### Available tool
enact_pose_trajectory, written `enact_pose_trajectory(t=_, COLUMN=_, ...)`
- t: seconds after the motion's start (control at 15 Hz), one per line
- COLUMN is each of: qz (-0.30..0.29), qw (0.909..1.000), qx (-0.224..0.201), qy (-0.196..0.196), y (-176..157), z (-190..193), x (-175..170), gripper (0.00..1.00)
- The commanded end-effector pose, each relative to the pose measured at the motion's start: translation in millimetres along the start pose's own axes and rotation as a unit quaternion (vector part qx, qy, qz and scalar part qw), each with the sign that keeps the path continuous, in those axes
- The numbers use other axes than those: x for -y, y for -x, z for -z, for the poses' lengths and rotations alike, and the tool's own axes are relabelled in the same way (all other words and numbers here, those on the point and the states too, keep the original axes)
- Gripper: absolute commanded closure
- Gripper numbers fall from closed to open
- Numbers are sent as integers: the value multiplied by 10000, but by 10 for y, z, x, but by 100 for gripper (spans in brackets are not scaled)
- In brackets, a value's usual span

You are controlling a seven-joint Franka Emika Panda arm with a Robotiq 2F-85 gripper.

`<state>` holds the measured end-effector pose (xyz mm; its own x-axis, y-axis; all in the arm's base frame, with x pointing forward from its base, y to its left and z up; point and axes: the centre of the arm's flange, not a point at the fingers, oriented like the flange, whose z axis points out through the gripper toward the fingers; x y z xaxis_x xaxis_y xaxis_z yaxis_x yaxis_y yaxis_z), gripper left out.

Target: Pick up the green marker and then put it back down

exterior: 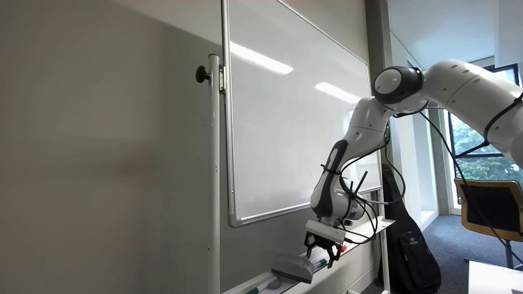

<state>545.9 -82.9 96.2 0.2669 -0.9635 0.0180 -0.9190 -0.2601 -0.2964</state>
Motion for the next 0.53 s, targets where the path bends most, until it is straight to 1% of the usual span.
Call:
enact_pose_trajectory(t=0.0, qz=112, qw=9999, qx=-84, qy=-97, y=-46, z=74, x=24, gripper=0)
enact_pose_trajectory(t=0.47, qz=259, qw=9994, qx=-171, qy=-123, y=-21, z=207, x=51, gripper=0)
